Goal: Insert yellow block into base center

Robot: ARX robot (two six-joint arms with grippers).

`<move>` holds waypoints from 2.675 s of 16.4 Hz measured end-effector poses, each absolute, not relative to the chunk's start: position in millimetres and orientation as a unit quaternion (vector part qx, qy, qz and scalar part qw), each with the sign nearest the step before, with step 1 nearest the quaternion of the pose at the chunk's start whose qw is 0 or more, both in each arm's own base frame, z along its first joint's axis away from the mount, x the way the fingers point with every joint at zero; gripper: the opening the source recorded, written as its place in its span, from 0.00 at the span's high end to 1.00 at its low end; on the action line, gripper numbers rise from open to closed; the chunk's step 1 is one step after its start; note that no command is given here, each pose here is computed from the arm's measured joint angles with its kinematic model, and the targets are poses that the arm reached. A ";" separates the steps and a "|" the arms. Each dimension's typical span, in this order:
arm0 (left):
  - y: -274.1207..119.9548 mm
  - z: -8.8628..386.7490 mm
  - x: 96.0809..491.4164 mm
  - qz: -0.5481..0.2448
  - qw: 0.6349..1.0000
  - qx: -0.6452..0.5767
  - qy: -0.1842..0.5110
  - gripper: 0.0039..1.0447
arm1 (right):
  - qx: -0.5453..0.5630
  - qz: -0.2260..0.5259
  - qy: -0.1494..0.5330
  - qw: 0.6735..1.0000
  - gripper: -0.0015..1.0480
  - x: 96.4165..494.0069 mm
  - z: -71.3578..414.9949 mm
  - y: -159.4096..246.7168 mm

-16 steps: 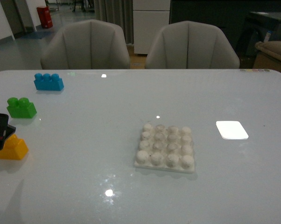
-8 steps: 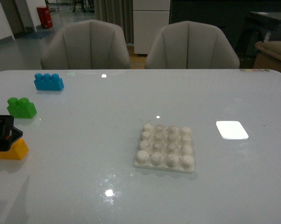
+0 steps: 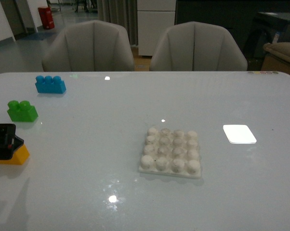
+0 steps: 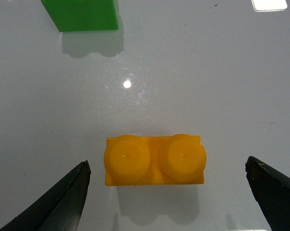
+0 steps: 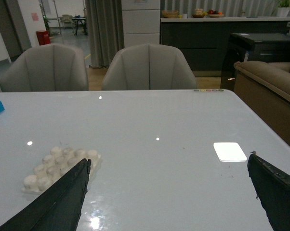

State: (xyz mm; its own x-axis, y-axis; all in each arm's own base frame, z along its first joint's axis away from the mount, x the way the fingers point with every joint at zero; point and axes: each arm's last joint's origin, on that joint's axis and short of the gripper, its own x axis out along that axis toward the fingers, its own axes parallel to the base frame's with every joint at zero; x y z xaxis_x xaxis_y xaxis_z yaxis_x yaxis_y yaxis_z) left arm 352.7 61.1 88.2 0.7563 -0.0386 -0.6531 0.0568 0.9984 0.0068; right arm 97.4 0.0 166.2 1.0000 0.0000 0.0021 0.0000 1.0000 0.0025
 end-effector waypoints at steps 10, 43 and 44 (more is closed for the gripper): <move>60.8 72.7 364.2 -0.021 0.940 0.006 0.340 0.44 | 0.001 0.000 -0.001 1.000 0.06 97.4 166.2 0.0; -260.2 100.9 333.7 -0.134 0.948 0.015 0.288 0.45 | 0.001 0.000 -0.001 1.000 0.06 97.4 166.2 0.0; -261.7 98.6 336.2 -0.129 0.948 0.019 0.290 0.45 | 0.001 0.000 -0.001 1.000 0.06 97.4 166.2 0.0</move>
